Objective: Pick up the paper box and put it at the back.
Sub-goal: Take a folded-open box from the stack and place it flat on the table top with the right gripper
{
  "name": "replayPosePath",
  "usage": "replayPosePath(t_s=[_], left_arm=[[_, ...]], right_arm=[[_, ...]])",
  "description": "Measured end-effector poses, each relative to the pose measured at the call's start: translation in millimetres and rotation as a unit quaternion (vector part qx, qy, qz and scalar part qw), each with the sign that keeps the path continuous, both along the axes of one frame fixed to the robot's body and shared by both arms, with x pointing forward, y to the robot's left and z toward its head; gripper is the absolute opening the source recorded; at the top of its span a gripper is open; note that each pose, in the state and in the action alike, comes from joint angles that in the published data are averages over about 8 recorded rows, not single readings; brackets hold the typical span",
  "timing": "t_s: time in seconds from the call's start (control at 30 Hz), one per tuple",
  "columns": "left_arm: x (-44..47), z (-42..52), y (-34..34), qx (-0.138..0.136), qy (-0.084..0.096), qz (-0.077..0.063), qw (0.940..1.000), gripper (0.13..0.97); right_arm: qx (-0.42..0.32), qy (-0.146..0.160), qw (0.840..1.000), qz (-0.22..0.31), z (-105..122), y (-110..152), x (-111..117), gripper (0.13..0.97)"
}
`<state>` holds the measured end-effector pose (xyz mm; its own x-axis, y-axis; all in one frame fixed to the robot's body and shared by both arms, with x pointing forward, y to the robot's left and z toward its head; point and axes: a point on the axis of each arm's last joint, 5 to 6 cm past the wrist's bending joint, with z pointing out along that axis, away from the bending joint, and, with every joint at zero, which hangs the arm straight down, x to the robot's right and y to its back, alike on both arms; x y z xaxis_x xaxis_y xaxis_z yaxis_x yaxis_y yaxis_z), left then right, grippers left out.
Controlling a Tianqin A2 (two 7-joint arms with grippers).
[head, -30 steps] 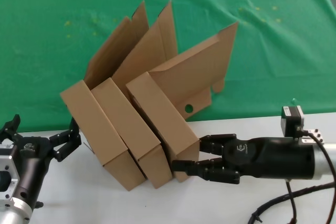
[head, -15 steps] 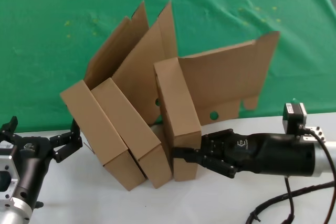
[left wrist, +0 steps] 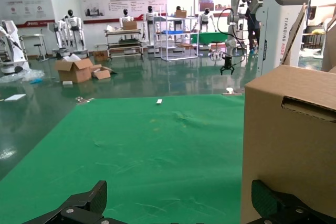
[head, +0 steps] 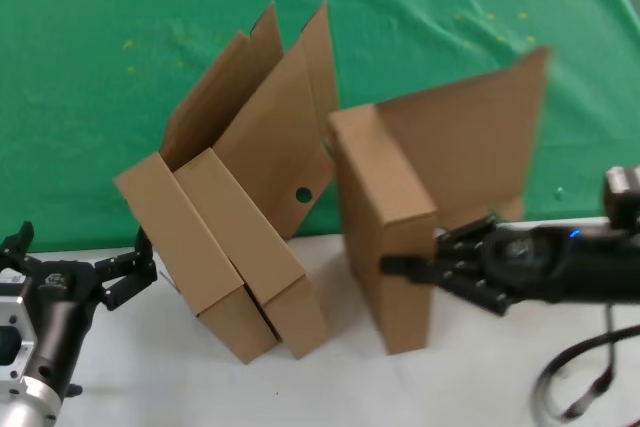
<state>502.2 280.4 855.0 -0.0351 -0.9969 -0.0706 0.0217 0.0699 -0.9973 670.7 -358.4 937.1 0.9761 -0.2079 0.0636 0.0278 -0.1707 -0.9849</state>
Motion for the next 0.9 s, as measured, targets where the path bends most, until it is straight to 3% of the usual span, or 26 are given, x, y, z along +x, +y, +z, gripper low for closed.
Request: replayPosePath(t_s=[0.27, 0.5, 0.7, 0.9], left_arm=[[0.0, 0.0, 0.0, 0.0, 0.0, 0.0, 1.0, 0.966], [0.0, 0.0, 0.0, 0.0, 0.0, 0.0, 1.0, 0.966], [0.0, 0.0, 0.0, 0.0, 0.0, 0.0, 1.0, 0.966], [0.0, 0.0, 0.0, 0.0, 0.0, 0.0, 1.0, 0.966]], right_arm=[[-0.073, -0.06, 0.995, -0.024, 85.3, -58.6, -3.1, 0.161], [-0.177, -0.107, 0.977, -0.053, 171.0, -90.2, -6.0, 0.157], [-0.285, -0.153, 0.941, -0.098, 233.0, -98.4, 3.2, 0.156], [-0.401, -0.191, 0.88, -0.17, 271.0, -89.7, 19.7, 0.155]])
